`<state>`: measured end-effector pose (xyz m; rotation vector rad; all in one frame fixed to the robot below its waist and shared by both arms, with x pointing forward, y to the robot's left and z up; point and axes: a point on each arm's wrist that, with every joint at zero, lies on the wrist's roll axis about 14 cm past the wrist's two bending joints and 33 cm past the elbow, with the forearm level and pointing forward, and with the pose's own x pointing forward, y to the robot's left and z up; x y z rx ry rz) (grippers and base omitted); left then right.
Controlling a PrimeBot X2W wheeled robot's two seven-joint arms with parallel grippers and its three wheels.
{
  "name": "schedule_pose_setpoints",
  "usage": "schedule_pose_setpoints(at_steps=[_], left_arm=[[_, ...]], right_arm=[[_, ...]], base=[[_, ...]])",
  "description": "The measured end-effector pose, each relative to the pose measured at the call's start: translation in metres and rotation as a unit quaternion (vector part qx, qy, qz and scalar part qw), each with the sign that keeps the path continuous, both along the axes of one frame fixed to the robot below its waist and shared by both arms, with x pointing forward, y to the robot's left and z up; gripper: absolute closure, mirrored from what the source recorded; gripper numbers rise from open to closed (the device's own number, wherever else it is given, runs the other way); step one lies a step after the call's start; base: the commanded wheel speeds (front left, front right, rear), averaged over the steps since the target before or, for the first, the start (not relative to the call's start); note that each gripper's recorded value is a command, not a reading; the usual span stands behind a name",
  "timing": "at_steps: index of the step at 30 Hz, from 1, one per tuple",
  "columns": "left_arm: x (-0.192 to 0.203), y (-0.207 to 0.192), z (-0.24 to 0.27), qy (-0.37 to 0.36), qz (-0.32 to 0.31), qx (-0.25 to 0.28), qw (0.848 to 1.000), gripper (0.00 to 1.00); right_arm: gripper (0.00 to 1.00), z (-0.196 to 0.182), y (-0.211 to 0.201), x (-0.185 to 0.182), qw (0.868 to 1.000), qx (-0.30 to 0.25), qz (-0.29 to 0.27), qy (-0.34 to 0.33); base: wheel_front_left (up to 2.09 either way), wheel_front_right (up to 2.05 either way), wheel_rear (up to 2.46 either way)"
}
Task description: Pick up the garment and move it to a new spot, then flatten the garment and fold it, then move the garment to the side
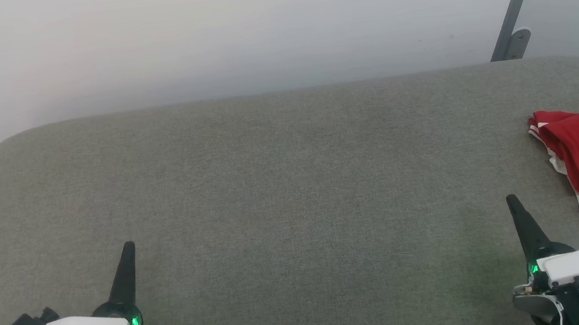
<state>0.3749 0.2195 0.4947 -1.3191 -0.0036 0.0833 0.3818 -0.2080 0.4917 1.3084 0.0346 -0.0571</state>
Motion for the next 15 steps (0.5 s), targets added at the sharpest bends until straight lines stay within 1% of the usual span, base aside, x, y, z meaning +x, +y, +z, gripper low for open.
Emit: schedule_pose_setpoints(at_steps=[15], left_arm=[[0.0047, -0.0087, 0.0023, -0.007, -0.011, -0.056, 0.998, 1.00]], right_arm=[[1.00, 0.0044, 0.0038, 0.0023, 0.998, 0.055, 0.003, -0.009]], base=[[0.00, 0.00, 0.00]])
